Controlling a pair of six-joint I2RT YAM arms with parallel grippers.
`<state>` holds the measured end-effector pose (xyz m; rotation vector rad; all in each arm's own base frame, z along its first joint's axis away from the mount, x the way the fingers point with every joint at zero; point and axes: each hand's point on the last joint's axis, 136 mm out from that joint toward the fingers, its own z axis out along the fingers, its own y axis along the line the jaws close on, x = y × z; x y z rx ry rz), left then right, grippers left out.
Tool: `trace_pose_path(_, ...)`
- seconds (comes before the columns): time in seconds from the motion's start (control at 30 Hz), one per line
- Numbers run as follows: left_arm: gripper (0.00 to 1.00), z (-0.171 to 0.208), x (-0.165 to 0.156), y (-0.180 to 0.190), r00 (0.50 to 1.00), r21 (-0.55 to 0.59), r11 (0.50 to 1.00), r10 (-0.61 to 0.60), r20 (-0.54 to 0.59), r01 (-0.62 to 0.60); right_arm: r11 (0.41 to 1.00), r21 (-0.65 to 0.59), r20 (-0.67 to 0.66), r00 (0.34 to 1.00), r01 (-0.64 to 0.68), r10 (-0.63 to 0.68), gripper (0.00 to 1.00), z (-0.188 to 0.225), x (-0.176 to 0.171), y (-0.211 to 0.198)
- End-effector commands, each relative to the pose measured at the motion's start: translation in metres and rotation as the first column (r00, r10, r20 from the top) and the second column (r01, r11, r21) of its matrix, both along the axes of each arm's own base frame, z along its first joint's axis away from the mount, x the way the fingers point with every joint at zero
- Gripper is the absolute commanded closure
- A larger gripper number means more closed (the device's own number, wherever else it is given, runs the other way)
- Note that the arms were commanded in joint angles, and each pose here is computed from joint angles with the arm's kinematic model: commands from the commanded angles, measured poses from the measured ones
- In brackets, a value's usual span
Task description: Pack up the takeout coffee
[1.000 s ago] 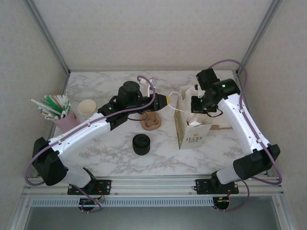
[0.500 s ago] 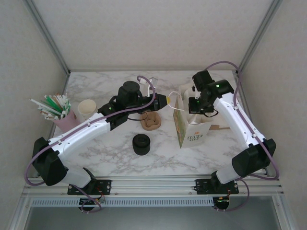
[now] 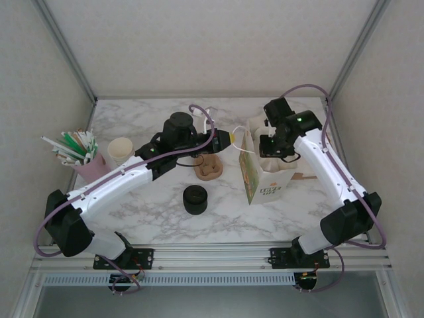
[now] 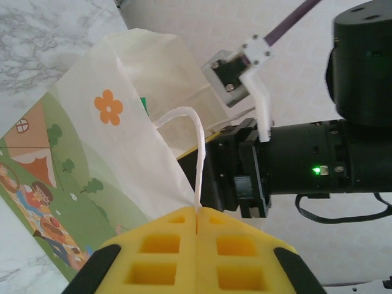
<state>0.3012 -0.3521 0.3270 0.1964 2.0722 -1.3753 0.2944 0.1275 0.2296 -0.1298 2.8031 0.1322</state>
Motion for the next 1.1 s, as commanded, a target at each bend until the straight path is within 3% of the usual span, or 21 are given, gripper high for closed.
trace_pose_path(0.0, 0.93, 0.017, 0.003, -0.001, 0.999, -0.03, 0.999, 0.018, 0.031, -0.017, 1.0, 0.008, 0.074, 0.997, 0.015, -0.016, 0.65, 0.027, -0.003, -0.005)
trace_pose_path(0.23, 0.72, 0.023, 0.002, 0.003, 0.999, -0.04, 0.999, 0.036, 0.032, -0.035, 0.999, 0.044, 0.151, 0.988, 0.025, -0.031, 0.55, 0.053, -0.009, -0.009)
trace_pose_path(0.57, 0.24, 0.051, -0.006, 0.018, 0.993, -0.058, 0.996, 0.069, 0.093, -0.063, 0.988, 0.154, 0.307, 0.95, 0.0, -0.048, 0.39, 0.098, -0.021, -0.01)
trace_pose_path(0.7, 0.11, 0.062, -0.011, 0.027, 0.989, -0.064, 0.995, 0.086, 0.12, -0.079, 0.982, 0.19, 0.355, 0.932, 0.003, -0.071, 0.34, 0.111, -0.027, -0.012)
trace_pose_path(0.77, 0.03, 0.066, -0.014, 0.032, 0.987, -0.067, 0.994, 0.099, 0.13, -0.091, 0.979, 0.206, 0.388, 0.918, 0.002, -0.083, 0.26, 0.119, -0.031, -0.015)
trace_pose_path(0.87, 0.0, 0.073, -0.018, 0.04, 0.983, -0.074, 0.991, 0.12, 0.14, -0.11, 0.978, 0.208, 0.425, 0.9, 0.005, -0.095, 0.13, 0.125, -0.037, -0.021)
trace_pose_path(1.07, 0.0, 0.074, -0.026, 0.06, 0.974, -0.079, 0.983, 0.174, 0.145, -0.164, 0.974, 0.225, 0.453, 0.884, 0.011, -0.115, 0.01, 0.126, -0.047, -0.028)
